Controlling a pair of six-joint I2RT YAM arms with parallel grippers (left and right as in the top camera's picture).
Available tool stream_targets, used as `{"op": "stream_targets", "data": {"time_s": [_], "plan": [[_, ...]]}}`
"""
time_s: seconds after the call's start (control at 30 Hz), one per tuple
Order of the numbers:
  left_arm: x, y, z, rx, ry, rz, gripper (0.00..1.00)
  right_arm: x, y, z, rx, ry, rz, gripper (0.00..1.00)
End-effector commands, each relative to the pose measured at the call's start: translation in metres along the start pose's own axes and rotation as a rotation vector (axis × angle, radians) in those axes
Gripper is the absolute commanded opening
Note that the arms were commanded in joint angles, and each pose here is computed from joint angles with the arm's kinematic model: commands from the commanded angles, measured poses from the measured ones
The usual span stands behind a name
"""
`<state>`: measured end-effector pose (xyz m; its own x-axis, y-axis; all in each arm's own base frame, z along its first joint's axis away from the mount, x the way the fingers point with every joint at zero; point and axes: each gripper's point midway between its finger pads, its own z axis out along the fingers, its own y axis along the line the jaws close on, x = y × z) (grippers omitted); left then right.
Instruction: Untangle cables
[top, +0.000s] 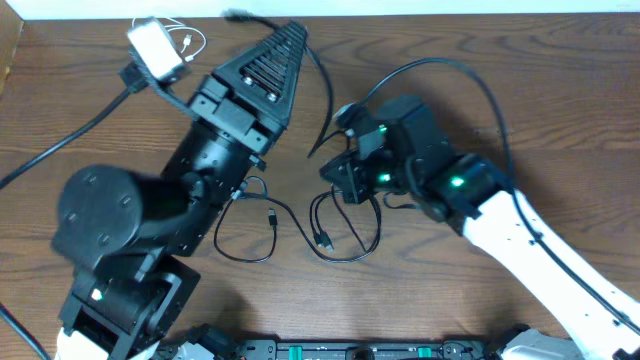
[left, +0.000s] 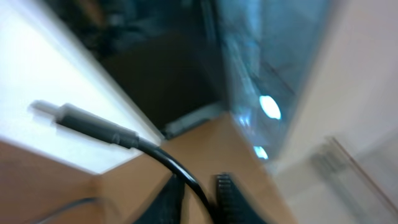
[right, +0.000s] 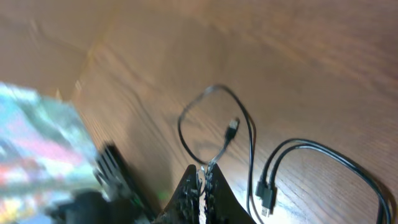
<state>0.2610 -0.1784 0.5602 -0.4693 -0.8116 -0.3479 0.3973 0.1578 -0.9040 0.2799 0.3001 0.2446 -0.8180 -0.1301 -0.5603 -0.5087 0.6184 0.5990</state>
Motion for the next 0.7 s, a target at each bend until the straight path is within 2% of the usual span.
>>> {"op": "stream_targets", "data": {"time_s": [0.0, 0.07, 0.2, 0.4, 0.67], "plan": [[-0.017, 0.030, -0.005, -0.155, -0.092, 0.166, 0.34, -0.044, 0.028, -0.062, -0.076, -0.179, 0.165, 0.01], [-0.020, 0.046, -0.008, -0.233, -0.107, 0.238, 0.52, -0.052, 0.032, -0.084, -0.106, -0.225, 0.227, 0.01], [-0.019, 0.067, -0.013, -0.330, -0.082, 0.366, 0.65, -0.060, 0.046, -0.119, -0.201, -0.270, 0.277, 0.01], [-0.005, 0.102, -0.025, -0.471, 0.014, 0.415, 0.70, -0.087, 0.088, -0.156, -0.424, -0.351, 0.301, 0.01], [0.024, 0.135, -0.044, -0.580, 0.198, 0.438, 0.73, -0.137, 0.131, -0.218, -0.666, -0.577, 0.282, 0.01]]}}
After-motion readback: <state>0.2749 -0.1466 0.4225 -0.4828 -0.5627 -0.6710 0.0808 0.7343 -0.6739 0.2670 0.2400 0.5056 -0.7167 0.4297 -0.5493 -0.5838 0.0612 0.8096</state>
